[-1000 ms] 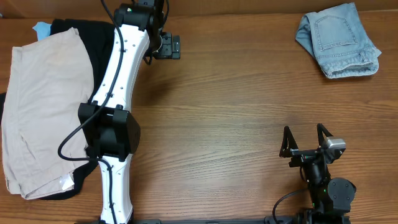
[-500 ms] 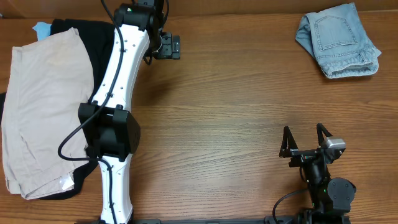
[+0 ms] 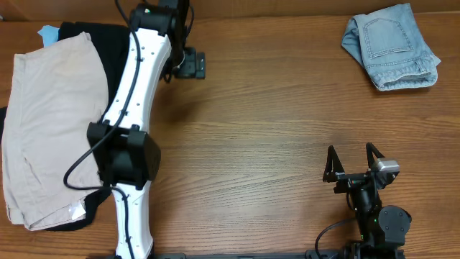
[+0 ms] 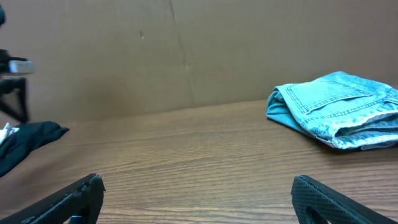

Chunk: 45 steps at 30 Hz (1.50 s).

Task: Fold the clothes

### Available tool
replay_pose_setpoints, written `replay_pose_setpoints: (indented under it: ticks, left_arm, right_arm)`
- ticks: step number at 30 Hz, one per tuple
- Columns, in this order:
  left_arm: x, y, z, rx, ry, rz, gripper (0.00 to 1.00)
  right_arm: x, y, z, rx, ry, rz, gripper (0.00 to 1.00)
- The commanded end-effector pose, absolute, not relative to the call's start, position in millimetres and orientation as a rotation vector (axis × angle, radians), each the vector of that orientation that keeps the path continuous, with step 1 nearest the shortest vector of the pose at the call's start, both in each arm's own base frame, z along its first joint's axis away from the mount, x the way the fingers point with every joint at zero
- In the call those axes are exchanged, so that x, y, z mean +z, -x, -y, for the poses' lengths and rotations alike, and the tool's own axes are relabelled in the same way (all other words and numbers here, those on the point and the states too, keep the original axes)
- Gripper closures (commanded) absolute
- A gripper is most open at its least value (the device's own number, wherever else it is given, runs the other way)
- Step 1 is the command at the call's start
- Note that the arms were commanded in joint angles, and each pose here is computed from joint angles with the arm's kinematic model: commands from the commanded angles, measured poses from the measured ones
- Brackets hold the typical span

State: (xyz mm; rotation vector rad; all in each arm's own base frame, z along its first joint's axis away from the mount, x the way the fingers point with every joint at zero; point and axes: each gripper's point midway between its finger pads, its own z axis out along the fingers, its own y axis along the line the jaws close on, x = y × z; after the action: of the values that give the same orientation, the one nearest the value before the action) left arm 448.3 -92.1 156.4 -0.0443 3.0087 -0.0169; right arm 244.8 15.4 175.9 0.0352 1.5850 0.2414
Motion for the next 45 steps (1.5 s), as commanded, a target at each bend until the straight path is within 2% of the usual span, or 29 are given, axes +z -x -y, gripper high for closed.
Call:
replay_pose_setpoints:
  ticks: [1,13,16,21,27,31,45]
  left_arm:
    - [237.0,-418.2,89.8,-0.078,0.064,-2.874,0.0]
    - [362.9,-317.7,61.0,-0.098,0.04,-2.603,0.0]
    - [370.4,-295.1,54.2,-0.113,0.096,-2.553,0.0]
    - [352.7,-279.5,36.2,-0.1,0.301,-2.437,0.0]
    - [301.1,-297.3,26.2,-0.157,0.387,-2.215,0.0]
    - [286.0,-303.5,24.3,-0.261,0.389,-2.033,0.0]
    - [208.9,-239.3,-30.8,-0.269,0.573,-1.761,0.0]
  right_arm:
    - [175.0,-244.8,-15.4,0.239,-0.035,-1.577,0.0]
    - [174.9,-244.8,-15.4,0.239,-0.035,-1.578,0.0]
    - [175.0,-244.8,-15.4,0.239,-0.035,-1.577,0.0]
    - [175.0,-244.8,-15.4,0.239,-0.035,-1.577,0.0]
    - [175.0,-244.8,-15.4,0.239,-0.035,-1.577,0.0]
    - [175.0,-244.8,-15.4,0.239,-0.035,-1.577,0.0]
    - [175.0,-244.8,-15.4,0.239,-0.035,-1.577,0.0]
